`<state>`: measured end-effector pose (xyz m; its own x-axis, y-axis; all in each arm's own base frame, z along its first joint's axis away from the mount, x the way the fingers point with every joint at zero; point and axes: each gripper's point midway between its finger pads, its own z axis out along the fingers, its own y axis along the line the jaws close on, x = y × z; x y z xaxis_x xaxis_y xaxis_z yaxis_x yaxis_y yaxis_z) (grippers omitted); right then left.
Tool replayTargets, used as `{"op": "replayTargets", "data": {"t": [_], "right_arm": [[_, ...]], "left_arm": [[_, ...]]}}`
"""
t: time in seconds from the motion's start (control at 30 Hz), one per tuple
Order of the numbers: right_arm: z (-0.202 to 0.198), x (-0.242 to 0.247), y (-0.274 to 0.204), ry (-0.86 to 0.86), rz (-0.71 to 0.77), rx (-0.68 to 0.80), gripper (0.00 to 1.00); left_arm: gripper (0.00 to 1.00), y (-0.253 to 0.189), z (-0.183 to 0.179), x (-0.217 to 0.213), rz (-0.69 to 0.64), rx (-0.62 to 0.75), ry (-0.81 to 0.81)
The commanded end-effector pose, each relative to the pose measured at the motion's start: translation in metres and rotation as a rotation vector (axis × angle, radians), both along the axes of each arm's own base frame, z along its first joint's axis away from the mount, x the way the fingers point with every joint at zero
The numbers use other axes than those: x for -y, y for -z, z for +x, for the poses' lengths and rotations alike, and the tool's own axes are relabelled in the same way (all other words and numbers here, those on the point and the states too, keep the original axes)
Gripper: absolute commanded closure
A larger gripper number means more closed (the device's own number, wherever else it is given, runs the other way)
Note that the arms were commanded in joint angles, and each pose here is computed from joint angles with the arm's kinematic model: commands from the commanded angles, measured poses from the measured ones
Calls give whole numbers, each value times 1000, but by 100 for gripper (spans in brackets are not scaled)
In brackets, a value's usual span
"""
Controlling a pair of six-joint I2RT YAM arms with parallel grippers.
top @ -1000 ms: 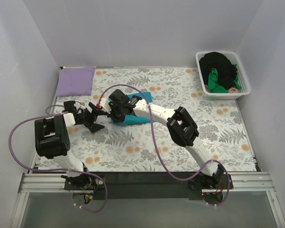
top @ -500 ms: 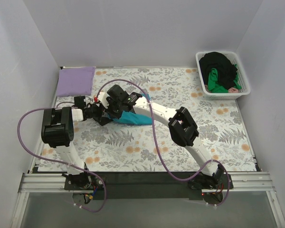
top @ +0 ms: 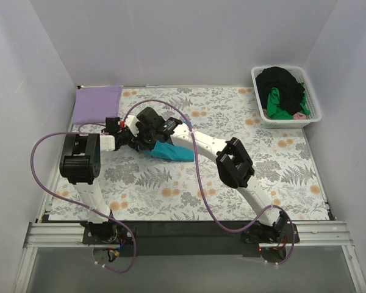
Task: Fold and stack the t-shirts
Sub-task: Neatly place the folded tshirt to the corner
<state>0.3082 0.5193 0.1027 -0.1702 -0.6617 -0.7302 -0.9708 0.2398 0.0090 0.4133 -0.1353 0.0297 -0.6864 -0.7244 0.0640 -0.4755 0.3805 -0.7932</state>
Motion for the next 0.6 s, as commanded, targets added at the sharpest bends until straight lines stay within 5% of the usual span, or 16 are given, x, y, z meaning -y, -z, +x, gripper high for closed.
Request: {"op": "replayTargets", "data": {"t": [0.0, 0.17, 0.27, 0.33, 0.47, 0.57], "right_arm": [[12, -12, -21, 22, 67, 40, 99], [17, -12, -22, 39, 69, 50, 99], [19, -11, -21, 42, 68, 53, 99], [21, -6, -21, 50, 59, 56, 81], [33, 17, -39, 93, 77, 42, 48], [45, 46, -47, 136, 84, 11, 36]], "left_arm": [[51, 56, -8, -25, 217, -117, -97], [55, 58, -5, -21, 232, -109, -85], [79, 55, 0, -22, 274, -72, -55], [99, 47, 11, -25, 307, -37, -43], [100, 37, 23, -38, 452, 32, 52], [100, 28, 36, -46, 526, 58, 85]]}}
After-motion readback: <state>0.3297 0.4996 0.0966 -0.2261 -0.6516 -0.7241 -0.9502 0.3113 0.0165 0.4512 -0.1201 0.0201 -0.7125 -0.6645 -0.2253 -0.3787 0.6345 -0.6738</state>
